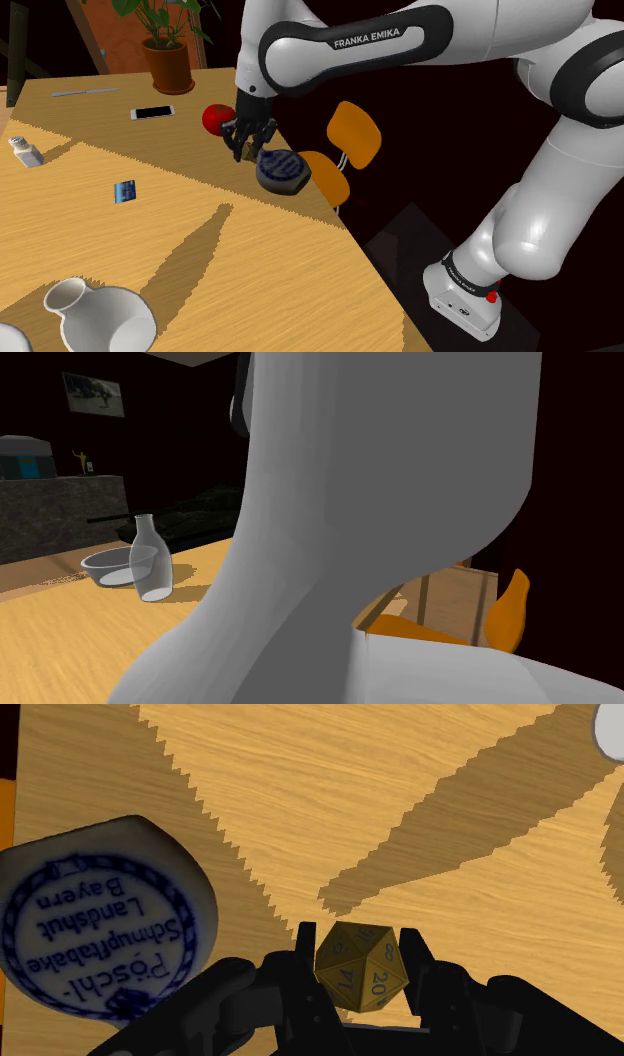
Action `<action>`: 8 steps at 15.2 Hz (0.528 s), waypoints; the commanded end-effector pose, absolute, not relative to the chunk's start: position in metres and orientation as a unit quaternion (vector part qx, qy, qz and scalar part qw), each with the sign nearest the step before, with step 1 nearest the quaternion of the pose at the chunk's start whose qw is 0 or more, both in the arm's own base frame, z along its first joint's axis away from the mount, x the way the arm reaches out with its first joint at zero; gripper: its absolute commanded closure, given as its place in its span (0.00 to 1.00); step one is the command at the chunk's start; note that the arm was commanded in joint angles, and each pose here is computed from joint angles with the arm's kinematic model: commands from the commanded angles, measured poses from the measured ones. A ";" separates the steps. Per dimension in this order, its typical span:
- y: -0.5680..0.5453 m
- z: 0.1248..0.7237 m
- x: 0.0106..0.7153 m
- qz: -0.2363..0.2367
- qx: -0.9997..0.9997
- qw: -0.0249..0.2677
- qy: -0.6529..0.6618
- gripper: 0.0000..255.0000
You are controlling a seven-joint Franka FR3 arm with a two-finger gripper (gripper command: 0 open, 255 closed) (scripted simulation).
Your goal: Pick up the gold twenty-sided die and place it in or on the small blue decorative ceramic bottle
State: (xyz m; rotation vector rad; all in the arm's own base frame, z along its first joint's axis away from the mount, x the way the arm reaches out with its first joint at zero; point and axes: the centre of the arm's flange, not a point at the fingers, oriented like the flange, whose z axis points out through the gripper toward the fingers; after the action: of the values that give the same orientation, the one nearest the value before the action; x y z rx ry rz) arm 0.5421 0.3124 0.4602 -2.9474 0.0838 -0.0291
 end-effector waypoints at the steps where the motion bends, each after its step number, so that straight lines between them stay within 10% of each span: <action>1: 0.285 0.459 0.553 -0.010 -0.995 0.096 0.028 1.00; 8: 0.200 0.460 0.590 -0.010 -0.995 0.096 0.028 1.00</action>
State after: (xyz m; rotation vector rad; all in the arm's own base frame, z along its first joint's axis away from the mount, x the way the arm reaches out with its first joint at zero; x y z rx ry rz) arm 0.5843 0.2130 0.4584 -2.9470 0.0855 -0.0291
